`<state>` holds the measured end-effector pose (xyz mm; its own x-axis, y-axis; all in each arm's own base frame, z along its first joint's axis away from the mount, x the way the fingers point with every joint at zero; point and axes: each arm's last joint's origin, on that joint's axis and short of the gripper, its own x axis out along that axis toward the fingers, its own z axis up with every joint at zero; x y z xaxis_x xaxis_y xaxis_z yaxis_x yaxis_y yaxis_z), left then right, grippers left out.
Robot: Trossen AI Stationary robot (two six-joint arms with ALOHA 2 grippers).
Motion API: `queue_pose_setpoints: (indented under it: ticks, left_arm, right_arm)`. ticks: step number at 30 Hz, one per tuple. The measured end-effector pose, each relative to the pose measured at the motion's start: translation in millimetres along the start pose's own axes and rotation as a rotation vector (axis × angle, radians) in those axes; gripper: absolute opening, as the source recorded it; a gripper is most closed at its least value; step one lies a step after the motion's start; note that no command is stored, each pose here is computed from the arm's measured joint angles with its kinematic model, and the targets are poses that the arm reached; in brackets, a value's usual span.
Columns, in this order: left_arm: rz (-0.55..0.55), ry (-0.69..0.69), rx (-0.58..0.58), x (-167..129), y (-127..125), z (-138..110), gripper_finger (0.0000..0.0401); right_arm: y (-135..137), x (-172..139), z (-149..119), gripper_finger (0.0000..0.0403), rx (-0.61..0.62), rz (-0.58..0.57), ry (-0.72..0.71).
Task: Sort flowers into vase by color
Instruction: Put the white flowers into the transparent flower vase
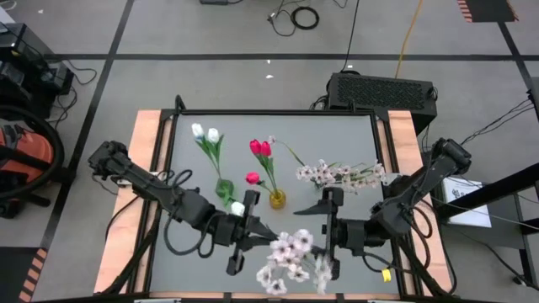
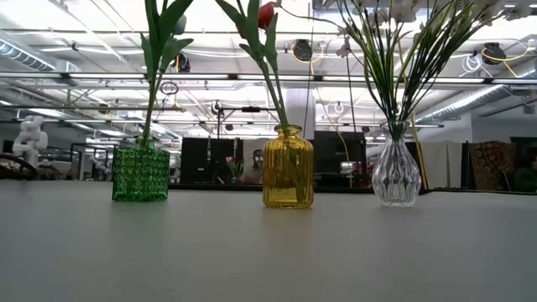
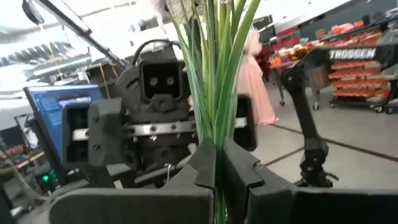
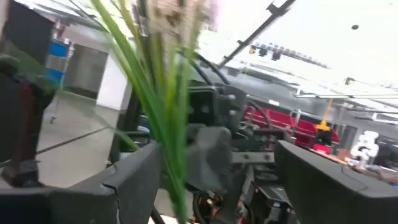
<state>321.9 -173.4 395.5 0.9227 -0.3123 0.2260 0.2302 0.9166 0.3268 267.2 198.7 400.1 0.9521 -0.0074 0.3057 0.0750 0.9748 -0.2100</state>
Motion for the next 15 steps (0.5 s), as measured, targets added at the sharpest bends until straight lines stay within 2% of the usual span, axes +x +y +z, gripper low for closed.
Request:
queue_pose_setpoints:
  ticks: [4,11,15]
  left_arm:
    - [0.018,0.026,0.004,0.8,4.9,-3.7,0.0011]
    - [0.027,0.035,0.006,1.3,7.7,-5.5,0.0019]
    - [0.014,0.029,0.01,0.0,3.5,-2.7,0.002]
  right_arm:
    - [0.3,0.6,-0.6,0.0292,0.023,0.014,-0.005]
    - [0.0,2.5,-4.2,0.0254,0.05,0.058,0.006]
    - [-0.5,3.1,-9.6,0.0241,0.045,0.014,0.067]
